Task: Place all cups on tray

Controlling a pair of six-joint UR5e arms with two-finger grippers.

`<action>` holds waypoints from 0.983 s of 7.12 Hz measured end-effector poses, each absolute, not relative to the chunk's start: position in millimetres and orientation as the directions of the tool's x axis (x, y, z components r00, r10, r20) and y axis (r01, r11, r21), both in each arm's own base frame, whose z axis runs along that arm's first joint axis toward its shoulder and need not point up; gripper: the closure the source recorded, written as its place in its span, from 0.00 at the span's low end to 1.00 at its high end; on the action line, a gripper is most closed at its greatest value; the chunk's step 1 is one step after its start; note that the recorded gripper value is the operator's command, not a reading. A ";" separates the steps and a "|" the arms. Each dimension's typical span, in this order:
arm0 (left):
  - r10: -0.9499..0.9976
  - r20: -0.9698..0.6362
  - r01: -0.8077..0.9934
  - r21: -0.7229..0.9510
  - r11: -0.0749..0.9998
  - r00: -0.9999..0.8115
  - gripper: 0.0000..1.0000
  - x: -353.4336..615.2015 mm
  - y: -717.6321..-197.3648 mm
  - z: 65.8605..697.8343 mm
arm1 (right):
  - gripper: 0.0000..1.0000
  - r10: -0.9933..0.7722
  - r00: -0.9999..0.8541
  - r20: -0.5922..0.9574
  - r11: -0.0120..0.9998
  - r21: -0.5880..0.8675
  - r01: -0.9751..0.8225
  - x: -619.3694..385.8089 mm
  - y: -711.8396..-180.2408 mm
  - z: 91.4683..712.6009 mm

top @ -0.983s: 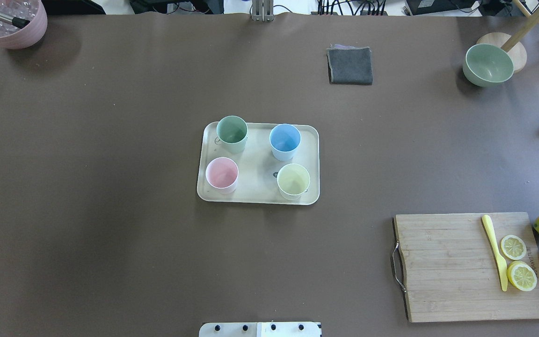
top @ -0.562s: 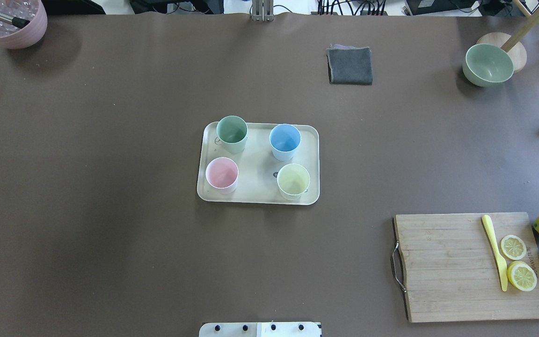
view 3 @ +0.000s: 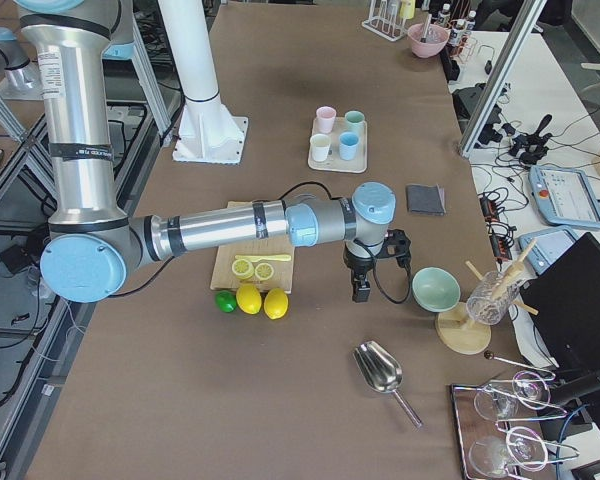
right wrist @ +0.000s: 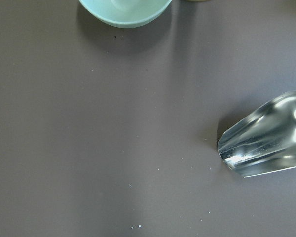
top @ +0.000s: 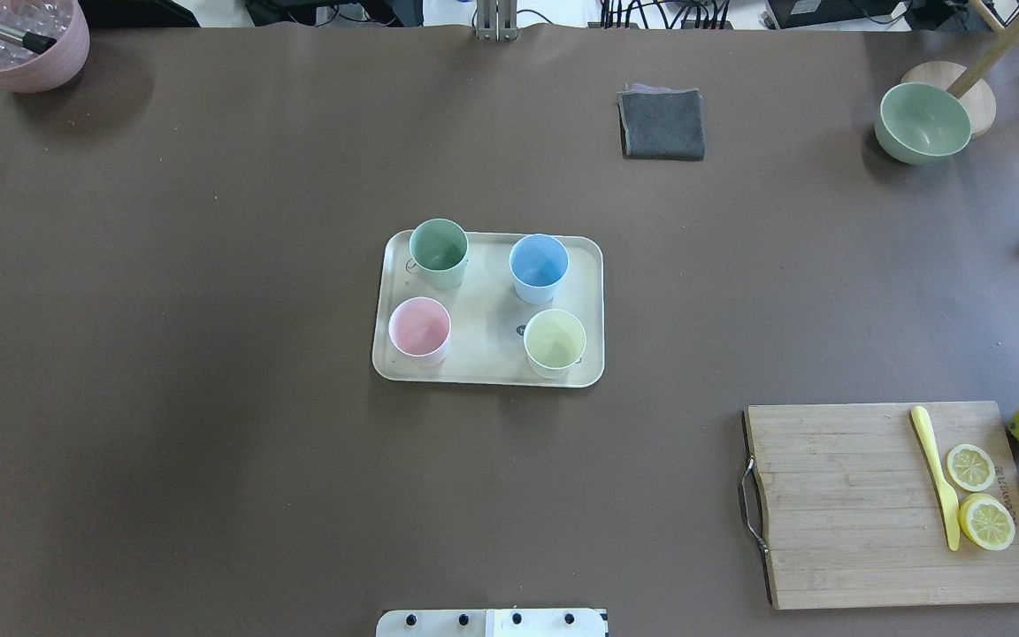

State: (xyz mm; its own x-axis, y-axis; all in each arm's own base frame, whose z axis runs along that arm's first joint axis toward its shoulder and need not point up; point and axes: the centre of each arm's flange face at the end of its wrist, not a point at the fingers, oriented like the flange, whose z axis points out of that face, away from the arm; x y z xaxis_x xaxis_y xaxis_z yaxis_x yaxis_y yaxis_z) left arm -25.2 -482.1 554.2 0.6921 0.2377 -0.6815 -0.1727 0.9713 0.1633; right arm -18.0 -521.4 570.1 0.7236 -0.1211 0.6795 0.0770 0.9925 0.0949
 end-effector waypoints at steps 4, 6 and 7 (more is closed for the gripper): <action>0.237 -0.677 -0.173 0.162 0.971 0.696 0.02 -25.9 -482.8 555.7 | 0.00 -0.113 0.730 0.674 0.993 0.093 0.068 -11.7 -520.5 572.5; 0.245 -0.647 -0.178 0.169 0.970 0.722 0.02 -28.2 -486.5 553.2 | 0.00 -0.116 0.727 0.677 0.993 0.098 0.068 -11.8 -520.3 569.2; 0.250 -0.639 -0.179 0.174 0.968 0.728 0.02 -28.5 -487.8 550.6 | 0.00 -0.118 0.724 0.679 0.993 0.100 0.068 -12.2 -520.4 567.7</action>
